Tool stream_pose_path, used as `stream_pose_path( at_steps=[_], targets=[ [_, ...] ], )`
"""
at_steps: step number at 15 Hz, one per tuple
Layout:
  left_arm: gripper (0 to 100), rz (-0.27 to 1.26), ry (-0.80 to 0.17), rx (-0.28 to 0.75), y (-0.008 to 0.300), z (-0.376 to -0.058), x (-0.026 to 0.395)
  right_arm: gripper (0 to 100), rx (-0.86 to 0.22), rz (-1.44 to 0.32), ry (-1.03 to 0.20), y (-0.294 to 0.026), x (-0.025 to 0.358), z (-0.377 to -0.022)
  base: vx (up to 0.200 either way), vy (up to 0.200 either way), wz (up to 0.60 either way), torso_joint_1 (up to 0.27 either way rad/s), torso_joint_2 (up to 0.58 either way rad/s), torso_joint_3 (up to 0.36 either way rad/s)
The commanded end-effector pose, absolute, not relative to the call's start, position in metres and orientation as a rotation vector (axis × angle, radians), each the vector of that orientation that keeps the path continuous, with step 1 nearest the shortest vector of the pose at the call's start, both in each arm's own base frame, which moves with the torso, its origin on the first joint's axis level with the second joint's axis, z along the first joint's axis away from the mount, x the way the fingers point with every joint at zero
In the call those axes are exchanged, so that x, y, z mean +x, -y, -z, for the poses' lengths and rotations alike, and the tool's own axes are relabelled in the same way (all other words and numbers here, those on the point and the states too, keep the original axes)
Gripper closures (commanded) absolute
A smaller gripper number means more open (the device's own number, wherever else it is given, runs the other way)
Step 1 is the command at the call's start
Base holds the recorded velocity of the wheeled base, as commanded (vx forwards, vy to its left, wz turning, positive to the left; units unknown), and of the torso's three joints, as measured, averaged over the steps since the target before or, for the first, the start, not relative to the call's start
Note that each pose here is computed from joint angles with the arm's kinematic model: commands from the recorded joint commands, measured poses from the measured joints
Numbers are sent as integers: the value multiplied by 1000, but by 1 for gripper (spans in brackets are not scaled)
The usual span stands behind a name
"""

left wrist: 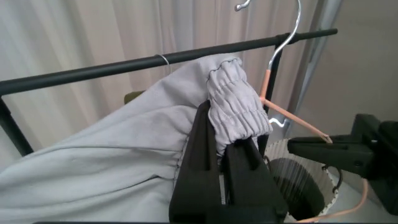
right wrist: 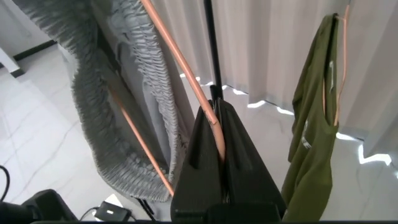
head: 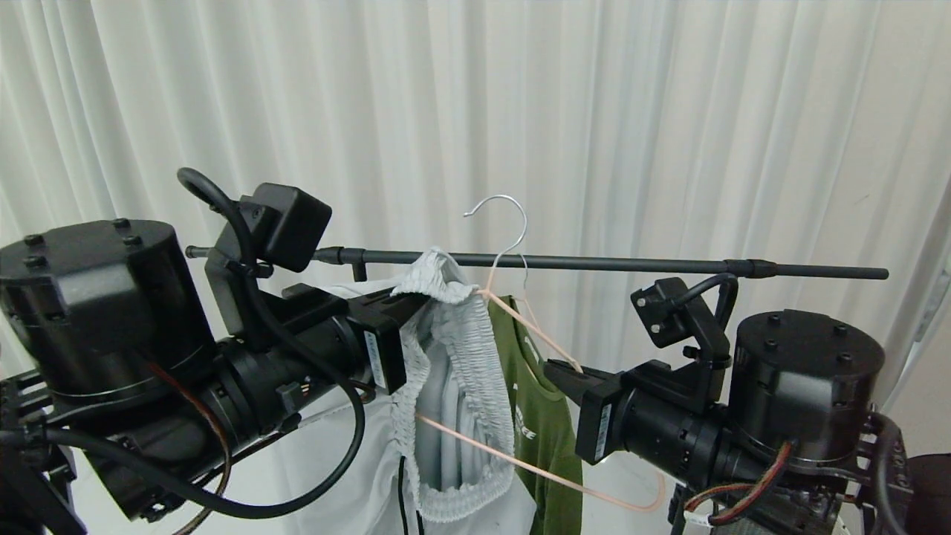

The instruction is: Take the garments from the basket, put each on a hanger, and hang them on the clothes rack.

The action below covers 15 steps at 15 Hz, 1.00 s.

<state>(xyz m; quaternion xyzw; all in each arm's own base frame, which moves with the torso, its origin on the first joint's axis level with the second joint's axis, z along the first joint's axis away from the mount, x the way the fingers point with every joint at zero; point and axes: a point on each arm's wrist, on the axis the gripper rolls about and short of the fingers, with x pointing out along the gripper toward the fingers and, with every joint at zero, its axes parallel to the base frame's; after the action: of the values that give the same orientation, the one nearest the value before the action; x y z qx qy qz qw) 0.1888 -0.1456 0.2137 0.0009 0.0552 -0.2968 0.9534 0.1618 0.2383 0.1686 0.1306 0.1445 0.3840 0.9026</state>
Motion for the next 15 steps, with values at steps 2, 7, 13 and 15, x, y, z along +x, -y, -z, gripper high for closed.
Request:
stream_pose_path(
  at_steps=[2,7,13,15],
  targets=[
    [100,619,-122,13,151,-208,190,100,281,-801,-277,-238,162,-170,0,0,0,0,0,0],
    [100,618,-113,15,151,-199,189,100,264,-794,-229,-238,167,-169,0,0,0,0,0,0],
    [100,623,-131,113,148,-187,184,100,284,-749,-193,-229,179,-174,0,0,0,0,0,0],
    [100,624,-131,138,147,-185,183,100,282,-750,-194,-228,179,-174,0,0,0,0,0,0]
  ],
)
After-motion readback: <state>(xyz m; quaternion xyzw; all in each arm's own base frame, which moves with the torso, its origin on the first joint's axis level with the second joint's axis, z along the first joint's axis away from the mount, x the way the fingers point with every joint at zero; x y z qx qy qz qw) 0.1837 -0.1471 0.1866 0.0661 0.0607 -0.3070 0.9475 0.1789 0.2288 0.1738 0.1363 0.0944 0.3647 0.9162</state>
